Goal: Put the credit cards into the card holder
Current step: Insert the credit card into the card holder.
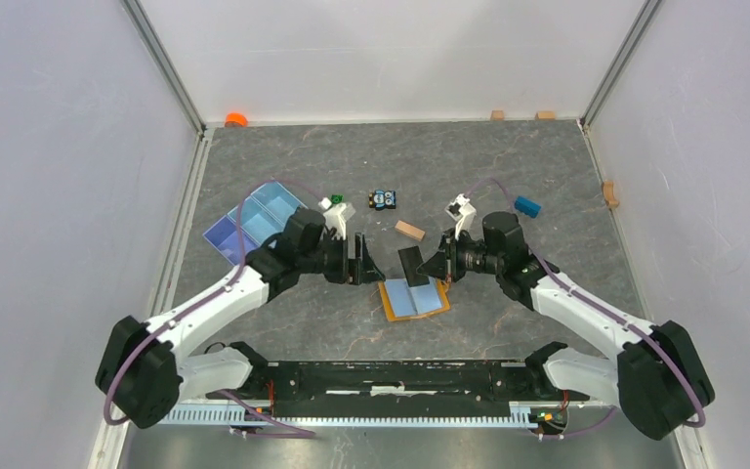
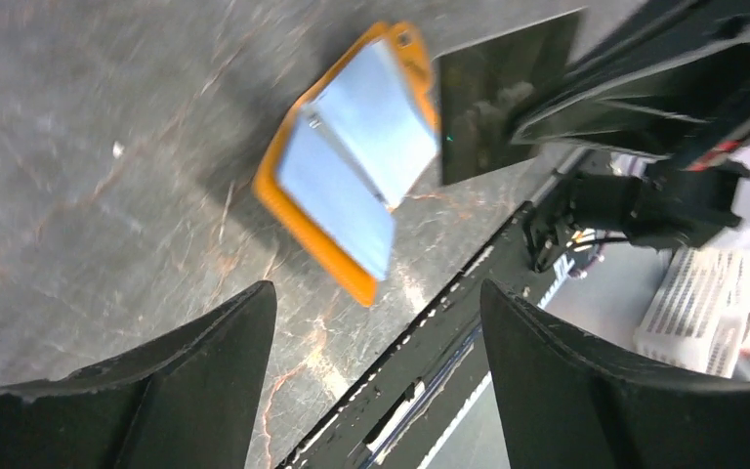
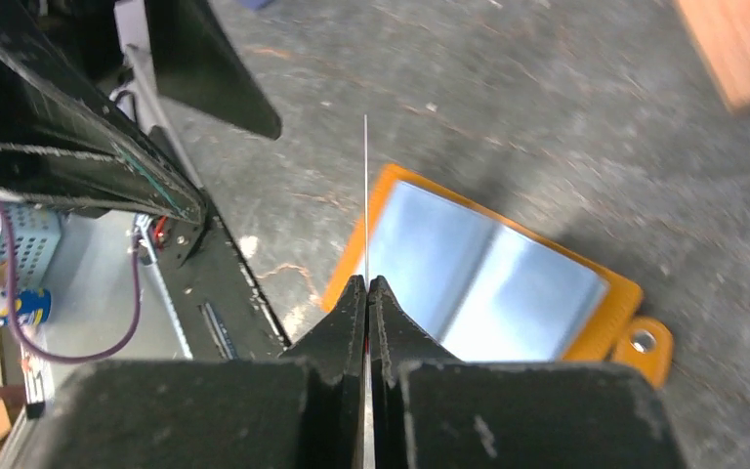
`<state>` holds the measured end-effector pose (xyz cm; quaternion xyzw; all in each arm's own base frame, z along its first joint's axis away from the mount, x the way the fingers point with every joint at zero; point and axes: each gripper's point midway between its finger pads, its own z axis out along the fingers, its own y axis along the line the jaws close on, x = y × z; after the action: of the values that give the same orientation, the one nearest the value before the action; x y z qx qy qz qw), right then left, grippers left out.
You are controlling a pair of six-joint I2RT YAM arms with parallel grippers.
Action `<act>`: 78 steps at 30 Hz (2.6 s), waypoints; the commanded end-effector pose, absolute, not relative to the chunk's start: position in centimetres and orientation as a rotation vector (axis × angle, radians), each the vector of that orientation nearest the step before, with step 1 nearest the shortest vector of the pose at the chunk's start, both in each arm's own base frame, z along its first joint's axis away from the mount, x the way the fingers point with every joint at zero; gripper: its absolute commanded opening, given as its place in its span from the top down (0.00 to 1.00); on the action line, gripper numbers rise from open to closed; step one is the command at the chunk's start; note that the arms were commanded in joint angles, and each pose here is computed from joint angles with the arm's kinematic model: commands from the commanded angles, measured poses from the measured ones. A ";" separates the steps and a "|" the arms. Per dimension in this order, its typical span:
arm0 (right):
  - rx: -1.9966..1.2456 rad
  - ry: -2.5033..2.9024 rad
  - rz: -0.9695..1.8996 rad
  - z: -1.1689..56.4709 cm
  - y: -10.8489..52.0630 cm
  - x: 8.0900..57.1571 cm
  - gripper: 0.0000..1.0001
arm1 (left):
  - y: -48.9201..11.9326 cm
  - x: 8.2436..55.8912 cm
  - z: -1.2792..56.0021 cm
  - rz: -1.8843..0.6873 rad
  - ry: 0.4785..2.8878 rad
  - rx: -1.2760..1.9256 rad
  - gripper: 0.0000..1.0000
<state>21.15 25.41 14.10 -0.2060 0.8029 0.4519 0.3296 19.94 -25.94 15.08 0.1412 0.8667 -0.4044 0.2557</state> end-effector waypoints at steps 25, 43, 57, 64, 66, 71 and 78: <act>-0.248 2.400 1.273 5.3 22.9 19.1 1.00 | -29.0 19.3 2.6 -1.014 2.694 -0.009 0.57; -0.098 2.451 1.304 3.4 23.0 19.0 1.00 | -28.0 19.0 0.4 -0.935 2.743 -0.003 0.78; -0.055 2.488 1.179 1.5 22.4 20.6 1.00 | -28.1 18.8 0.3 -0.937 2.750 0.011 0.81; -0.071 2.527 1.144 0.4 22.5 20.4 1.00 | -28.1 18.9 0.4 -0.938 2.748 0.013 0.82; -0.077 2.542 1.130 0.1 22.4 20.3 1.00 | -28.1 18.9 0.4 -0.938 2.748 0.013 0.82; -0.087 2.581 1.098 -0.8 22.0 19.8 1.00 | -28.2 19.0 0.5 -0.937 2.746 0.016 0.82; -0.106 2.635 1.054 -2.0 21.5 18.9 1.00 | -28.2 19.1 0.4 -0.932 2.746 0.017 0.82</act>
<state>19.55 23.54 1.58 -0.0385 0.8811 0.4441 0.1580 18.83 -28.79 1.58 0.0000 0.9308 -0.3468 0.1156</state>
